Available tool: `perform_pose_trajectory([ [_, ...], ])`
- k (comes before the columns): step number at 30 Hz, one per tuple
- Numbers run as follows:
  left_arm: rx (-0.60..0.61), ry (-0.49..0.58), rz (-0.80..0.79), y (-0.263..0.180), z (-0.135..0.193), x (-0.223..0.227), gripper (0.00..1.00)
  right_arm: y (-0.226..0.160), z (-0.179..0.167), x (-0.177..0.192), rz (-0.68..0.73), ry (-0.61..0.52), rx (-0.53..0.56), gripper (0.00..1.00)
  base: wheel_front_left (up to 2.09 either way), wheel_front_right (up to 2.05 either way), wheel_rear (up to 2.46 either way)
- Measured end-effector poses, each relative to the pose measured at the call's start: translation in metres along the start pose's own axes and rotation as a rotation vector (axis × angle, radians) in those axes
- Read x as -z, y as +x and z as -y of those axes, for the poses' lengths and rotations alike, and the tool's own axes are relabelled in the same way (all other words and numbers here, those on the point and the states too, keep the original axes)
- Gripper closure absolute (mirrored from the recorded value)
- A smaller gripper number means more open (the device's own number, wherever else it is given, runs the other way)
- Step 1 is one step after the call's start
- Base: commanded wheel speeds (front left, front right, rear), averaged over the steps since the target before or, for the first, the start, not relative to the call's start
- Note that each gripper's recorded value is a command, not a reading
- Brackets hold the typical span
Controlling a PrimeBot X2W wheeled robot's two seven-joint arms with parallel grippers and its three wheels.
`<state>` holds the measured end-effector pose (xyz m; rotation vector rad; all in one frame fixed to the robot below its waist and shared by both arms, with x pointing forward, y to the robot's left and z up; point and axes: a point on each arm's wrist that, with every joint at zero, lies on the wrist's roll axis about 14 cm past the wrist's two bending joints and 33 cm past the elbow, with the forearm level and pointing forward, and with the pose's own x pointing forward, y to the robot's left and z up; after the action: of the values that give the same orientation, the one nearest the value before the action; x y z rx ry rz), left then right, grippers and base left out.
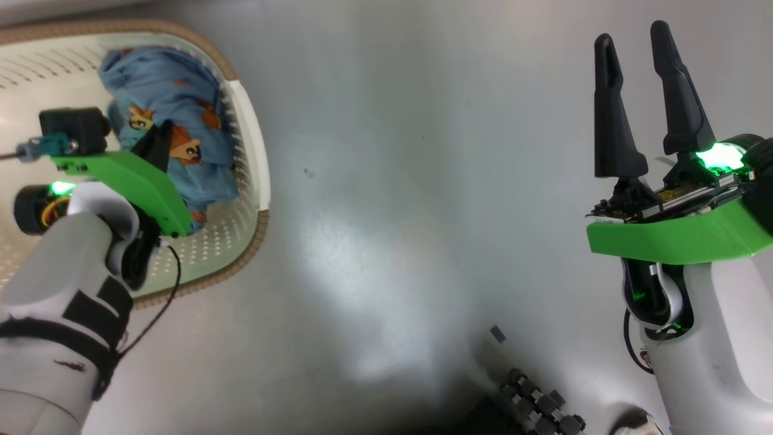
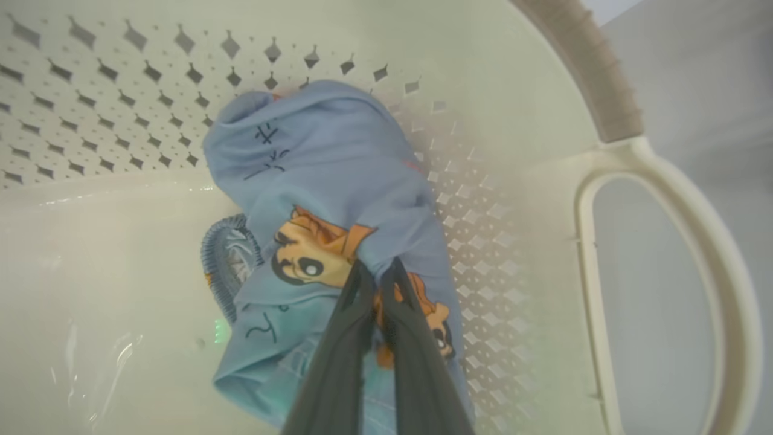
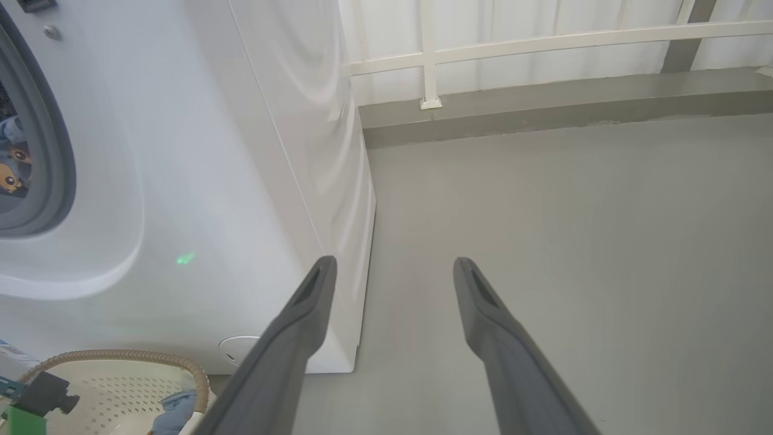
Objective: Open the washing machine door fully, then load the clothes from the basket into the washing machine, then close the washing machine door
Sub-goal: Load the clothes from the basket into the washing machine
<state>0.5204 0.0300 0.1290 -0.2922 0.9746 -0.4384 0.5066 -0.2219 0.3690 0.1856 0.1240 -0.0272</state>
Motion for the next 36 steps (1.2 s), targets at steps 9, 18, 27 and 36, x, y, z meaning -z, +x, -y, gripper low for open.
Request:
perform_pose_trajectory([
  [9,0.006,-0.027,0.136,-0.039,0.014,-0.022,1.0,-0.003,-0.006,-0.035,0.069,-0.01,-0.03,0.0,0.0,0.0,0.0],
  [18,-0.011,-0.048,0.278,-0.089,0.019,-0.062,1.0,-0.019,-0.016,-0.059,0.102,-0.002,-0.057,0.0,0.0,0.0,0.0],
  [27,-0.064,-0.018,0.455,-0.154,0.012,-0.095,1.0,-0.039,-0.024,-0.081,0.132,-0.001,-0.082,0.0,0.0,0.0,0.0],
  [36,-0.102,0.056,0.639,-0.219,0.024,-0.119,1.0,-0.063,-0.032,-0.1,0.163,0.001,-0.105,0.0,0.0,0.0,0.0],
])
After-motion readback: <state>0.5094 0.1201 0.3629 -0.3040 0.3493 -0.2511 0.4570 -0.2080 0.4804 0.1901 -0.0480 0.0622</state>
